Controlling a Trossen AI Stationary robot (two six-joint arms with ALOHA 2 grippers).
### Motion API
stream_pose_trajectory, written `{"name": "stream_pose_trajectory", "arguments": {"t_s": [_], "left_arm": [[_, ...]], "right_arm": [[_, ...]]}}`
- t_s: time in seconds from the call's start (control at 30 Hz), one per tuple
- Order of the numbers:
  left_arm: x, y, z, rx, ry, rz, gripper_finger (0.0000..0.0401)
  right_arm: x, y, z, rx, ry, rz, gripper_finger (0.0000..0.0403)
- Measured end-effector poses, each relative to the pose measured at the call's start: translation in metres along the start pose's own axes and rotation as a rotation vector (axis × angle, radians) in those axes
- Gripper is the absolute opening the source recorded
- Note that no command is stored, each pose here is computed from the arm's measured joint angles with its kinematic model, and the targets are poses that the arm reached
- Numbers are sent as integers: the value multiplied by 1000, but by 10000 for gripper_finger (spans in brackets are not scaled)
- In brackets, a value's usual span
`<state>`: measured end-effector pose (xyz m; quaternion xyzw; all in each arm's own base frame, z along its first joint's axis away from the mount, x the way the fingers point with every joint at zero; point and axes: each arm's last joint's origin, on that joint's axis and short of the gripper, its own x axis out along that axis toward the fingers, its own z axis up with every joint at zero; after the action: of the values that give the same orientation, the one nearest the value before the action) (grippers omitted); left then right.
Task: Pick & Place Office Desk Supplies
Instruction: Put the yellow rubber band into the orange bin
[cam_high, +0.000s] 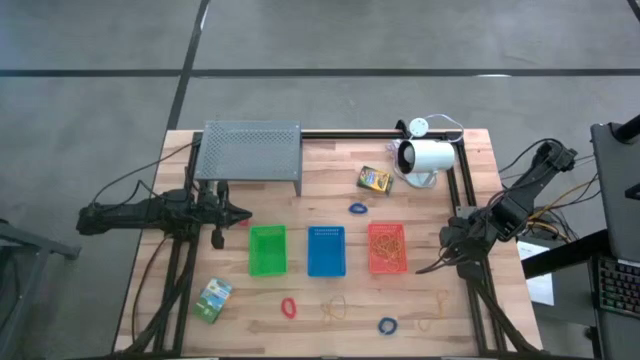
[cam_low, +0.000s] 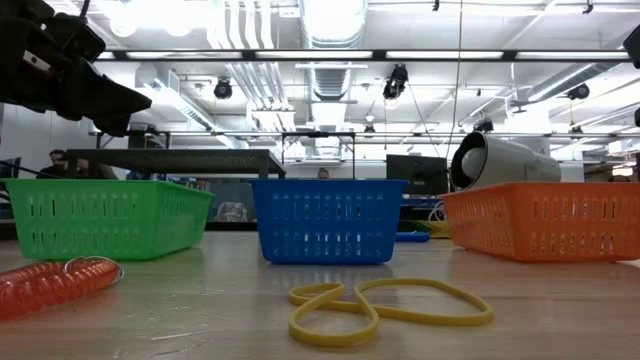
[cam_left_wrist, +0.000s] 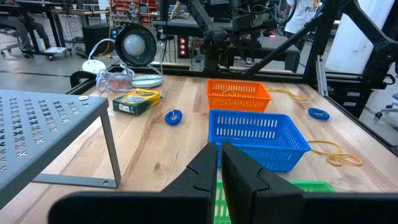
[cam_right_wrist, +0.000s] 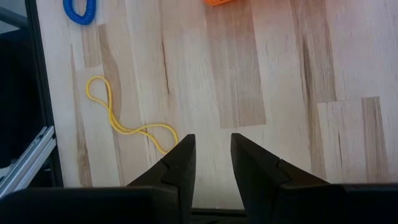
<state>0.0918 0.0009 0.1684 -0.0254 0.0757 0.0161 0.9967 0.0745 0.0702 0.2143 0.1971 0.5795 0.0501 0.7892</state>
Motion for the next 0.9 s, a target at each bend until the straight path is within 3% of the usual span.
{"name": "stream_pose_trajectory", "arguments": {"t_s": [0.57,0.9], "left_arm": [[0,0,0,0,0,0,28],[0,0,0,0,0,0,28]], "right_arm": [[-13,3,3,-19,-28,9,102],[-19,2,3,48,-25,-22,102]]}}
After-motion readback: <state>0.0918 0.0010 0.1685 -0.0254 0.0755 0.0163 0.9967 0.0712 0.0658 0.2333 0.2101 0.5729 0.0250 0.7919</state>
